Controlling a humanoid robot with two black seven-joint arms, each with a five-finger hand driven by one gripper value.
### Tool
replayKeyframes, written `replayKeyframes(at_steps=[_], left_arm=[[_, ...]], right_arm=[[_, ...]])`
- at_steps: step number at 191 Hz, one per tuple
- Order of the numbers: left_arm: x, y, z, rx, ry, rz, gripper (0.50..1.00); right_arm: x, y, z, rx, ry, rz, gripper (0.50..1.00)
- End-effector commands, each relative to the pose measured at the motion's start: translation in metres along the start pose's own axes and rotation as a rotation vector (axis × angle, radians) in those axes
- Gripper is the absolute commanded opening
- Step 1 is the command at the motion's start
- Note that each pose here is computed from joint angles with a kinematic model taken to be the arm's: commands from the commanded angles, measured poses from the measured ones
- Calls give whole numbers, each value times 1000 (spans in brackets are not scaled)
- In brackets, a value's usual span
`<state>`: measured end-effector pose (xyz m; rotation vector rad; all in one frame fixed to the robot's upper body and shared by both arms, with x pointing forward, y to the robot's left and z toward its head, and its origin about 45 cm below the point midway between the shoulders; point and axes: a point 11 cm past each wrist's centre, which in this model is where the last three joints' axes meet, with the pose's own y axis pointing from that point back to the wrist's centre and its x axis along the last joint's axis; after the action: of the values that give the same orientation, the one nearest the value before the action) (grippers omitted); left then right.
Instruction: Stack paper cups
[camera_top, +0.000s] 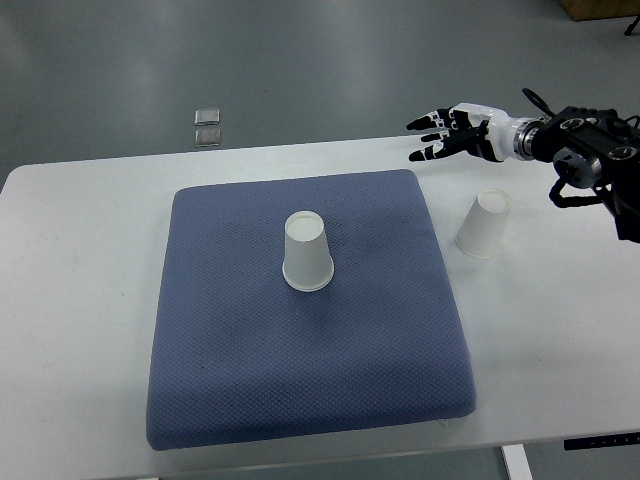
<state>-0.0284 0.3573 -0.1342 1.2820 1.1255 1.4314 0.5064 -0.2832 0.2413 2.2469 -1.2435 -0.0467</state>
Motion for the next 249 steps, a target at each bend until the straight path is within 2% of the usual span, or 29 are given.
replayKeyframes(at_steps=[1, 51, 79, 127, 146, 172, 228, 249], left_arm=[[-1, 0, 0, -1, -1, -3, 1000], [-9, 0, 4, -8, -2, -28, 1000], [-13, 0, 6, -11, -1, -39, 1000], [-18, 1, 6, -12, -2, -53, 1000], [-18, 1, 6, -12, -1, -54, 1000], [-18, 1, 6, -12, -1, -54, 1000], [-18, 1, 5, -10, -1, -53, 1000], [-18, 1, 5, -10, 1, -53, 1000]], right_arm=[[16, 16, -23, -20, 130, -13, 924], [30, 57, -65, -179, 557, -83, 924], [37, 93, -93, -268, 742, -138, 924], [34, 151, -163, -290, 971, -104, 924], [29, 163, -178, -283, 1007, -95, 924], [30, 161, -171, -303, 1004, -101, 924], [36, 124, -103, -351, 919, -101, 921], [31, 111, -88, -327, 874, -103, 924]])
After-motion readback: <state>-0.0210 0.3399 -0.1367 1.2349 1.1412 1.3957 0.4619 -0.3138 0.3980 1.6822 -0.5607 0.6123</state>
